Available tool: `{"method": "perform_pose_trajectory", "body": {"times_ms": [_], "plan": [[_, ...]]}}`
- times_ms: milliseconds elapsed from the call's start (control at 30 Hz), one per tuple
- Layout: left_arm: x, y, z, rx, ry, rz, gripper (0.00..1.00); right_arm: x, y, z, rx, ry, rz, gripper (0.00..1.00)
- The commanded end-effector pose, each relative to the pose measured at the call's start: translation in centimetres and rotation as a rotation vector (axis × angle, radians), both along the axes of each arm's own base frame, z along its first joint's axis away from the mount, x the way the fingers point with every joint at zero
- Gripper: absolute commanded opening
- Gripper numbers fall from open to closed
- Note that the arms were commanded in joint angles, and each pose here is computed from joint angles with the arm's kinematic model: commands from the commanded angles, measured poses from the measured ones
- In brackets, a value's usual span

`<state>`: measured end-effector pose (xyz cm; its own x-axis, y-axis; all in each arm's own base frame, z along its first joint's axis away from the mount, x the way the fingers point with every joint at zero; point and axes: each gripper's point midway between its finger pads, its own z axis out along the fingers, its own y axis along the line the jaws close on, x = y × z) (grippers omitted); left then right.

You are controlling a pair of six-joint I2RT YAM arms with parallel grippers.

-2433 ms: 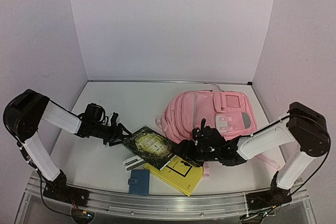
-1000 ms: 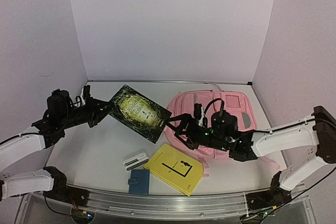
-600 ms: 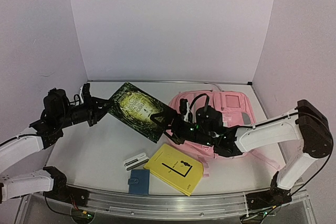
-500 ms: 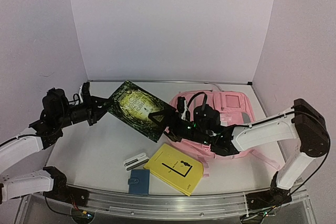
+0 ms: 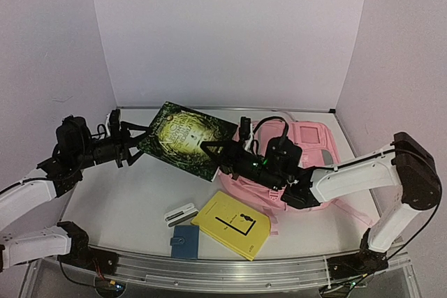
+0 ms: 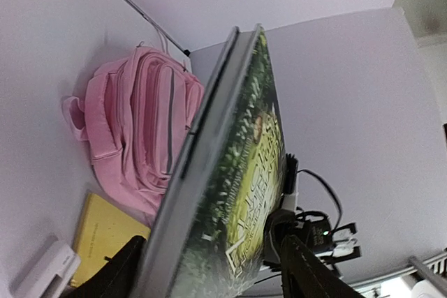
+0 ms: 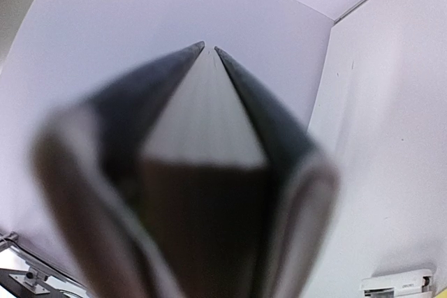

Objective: Pack the student bag
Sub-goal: Pick up the book from the center of the board.

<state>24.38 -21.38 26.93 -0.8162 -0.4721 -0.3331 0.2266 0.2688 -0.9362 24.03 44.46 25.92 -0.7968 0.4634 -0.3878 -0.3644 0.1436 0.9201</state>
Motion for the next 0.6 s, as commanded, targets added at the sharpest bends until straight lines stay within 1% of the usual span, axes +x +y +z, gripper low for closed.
{"method": "perform_pose_trajectory", "body": {"times_ms": [0,100,233,300,400,567], "plan": [[-0.6,-0.5,2.0,0.096,-0.099,-0.069,0.89,0.4,-1.9,3.9,-0.005,-0.093,-0.042,0.0],[-1.1,-1.2,1.0,0.175,-0.113,-0.154,0.97,0.0,-2.3,4.9,-0.027,-0.128,0.019,0.0],[-1.5,-2.4,-0.1,0.255,-0.115,-0.287,1.0,-0.5,-3.1,6.5,-0.039,-0.163,0.121,0.0],[-1.6,-2.9,0.1,0.258,-0.133,-0.337,1.0,-1.4,-3.1,6.9,-0.051,-0.175,0.194,0.0],[-2.1,-3.7,1.1,0.224,-0.168,-0.412,1.0,-2.8,-3.0,7.9,-0.033,-0.193,0.283,0.0],[-2.5,-4.2,1.8,0.199,-0.193,-0.471,1.0,-4.0,-2.9,8.8,-0.013,-0.213,0.357,0.0]]}}
